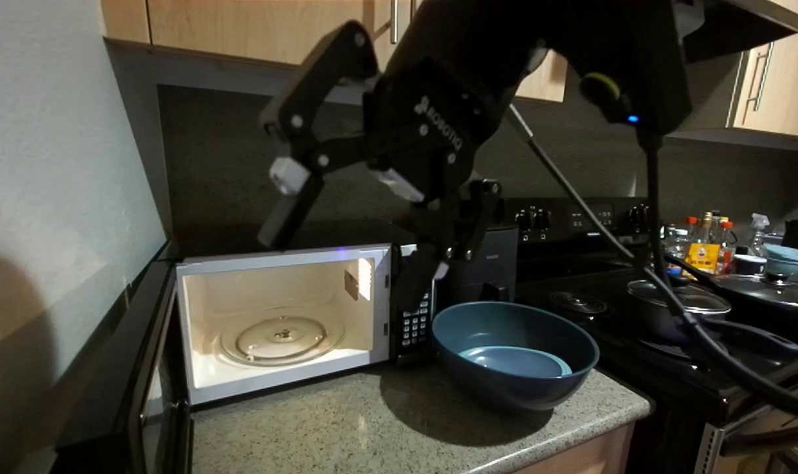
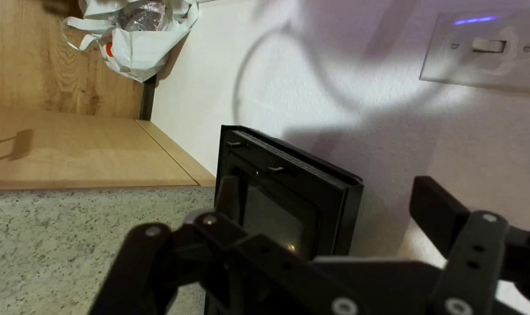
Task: Close the microwave door
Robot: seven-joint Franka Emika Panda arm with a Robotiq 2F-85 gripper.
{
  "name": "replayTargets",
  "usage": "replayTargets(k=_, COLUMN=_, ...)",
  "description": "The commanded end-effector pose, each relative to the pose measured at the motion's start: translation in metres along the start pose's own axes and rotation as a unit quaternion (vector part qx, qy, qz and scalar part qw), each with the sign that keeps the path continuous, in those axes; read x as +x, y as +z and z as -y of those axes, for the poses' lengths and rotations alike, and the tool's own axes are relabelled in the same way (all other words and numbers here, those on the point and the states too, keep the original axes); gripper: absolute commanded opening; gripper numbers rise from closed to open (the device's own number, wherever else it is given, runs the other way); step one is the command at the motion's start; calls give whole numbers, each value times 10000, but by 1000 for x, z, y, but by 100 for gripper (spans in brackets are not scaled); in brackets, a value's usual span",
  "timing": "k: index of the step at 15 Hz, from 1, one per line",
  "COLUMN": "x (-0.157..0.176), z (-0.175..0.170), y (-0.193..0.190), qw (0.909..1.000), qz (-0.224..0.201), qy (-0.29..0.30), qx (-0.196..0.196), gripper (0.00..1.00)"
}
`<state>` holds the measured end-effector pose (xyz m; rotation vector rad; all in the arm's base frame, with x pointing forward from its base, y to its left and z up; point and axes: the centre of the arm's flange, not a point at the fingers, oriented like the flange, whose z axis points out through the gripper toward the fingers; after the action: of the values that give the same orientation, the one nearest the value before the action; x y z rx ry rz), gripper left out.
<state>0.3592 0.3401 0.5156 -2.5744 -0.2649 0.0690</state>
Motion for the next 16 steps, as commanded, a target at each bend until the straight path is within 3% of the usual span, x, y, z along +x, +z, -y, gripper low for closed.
replayTargets(k=1, x=35, z=2, y=33, qw=9997, qz=225, qy=53, qx=3, gripper=100)
replayTargets(k=4, x=40, z=-18, y=39, qw=9975, qz=557, qy=162, qx=-396, gripper=100)
replayTargets(k=5, x=32, z=-14, y=41, qw=9990, qz=396, qy=97, qx=-187, gripper=100)
replayTargets(k=8, x=38, z=-24, y=45, qw=9981, qz=515, qy=130, qx=-310, gripper=100)
replayTargets(k=12, x=43, z=-7, y=55, qw=9998, qz=181, qy=-6, qx=73, gripper=100)
replayTargets(k=16, x=51, z=7, y=71, qw=9988, qz=189, qy=88, qx=448, gripper=100)
